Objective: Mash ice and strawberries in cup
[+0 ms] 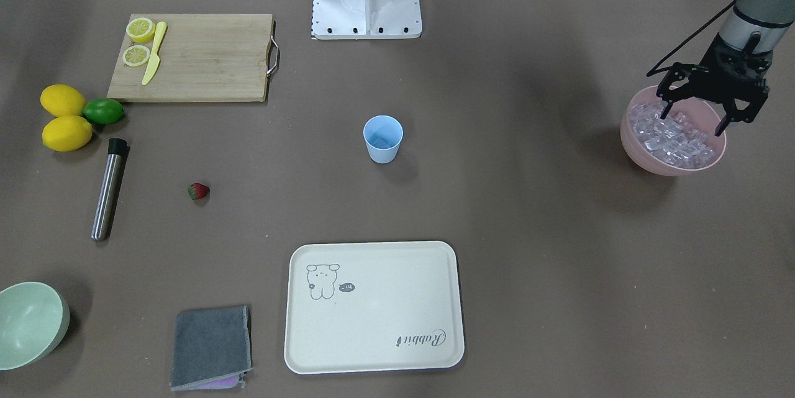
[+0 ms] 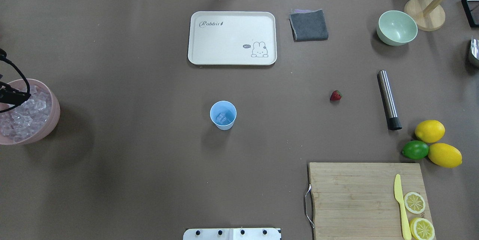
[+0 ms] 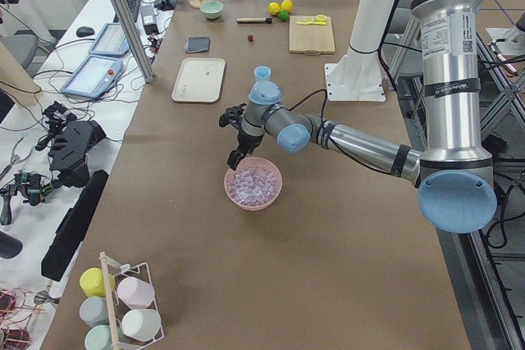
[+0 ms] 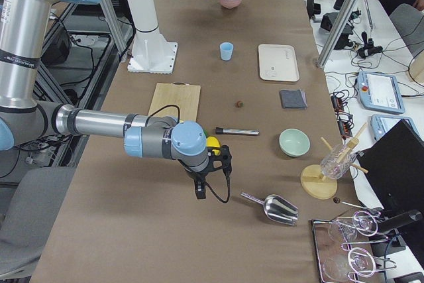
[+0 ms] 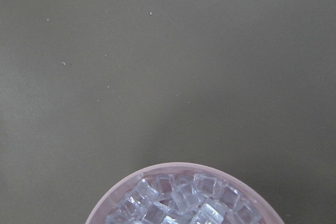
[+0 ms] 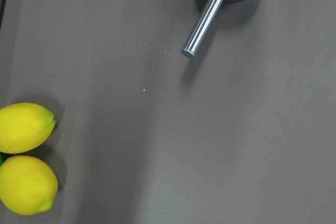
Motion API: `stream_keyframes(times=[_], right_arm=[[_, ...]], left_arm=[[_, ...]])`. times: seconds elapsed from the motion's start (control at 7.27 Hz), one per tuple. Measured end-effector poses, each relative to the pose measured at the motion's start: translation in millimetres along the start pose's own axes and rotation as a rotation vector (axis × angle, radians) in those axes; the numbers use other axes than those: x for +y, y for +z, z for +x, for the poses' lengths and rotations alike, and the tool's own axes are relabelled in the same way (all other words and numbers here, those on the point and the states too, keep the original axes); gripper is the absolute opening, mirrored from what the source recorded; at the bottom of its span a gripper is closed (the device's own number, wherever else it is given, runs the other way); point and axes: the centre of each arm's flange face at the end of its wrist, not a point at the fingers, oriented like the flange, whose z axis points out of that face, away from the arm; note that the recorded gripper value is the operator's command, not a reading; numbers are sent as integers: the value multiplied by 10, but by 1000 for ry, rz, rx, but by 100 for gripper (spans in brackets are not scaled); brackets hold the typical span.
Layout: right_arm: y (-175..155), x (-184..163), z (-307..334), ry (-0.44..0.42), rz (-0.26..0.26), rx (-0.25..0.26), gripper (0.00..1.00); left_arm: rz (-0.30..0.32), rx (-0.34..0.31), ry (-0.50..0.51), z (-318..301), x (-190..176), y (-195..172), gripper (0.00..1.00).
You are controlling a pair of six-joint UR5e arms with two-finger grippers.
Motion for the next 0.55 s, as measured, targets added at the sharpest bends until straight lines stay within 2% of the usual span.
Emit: stream_keyframes(times=[0.55], right_arm=[[3, 8, 2, -1, -1, 0, 100]], left_arm=[[-24, -9, 70, 182, 176, 512, 97]])
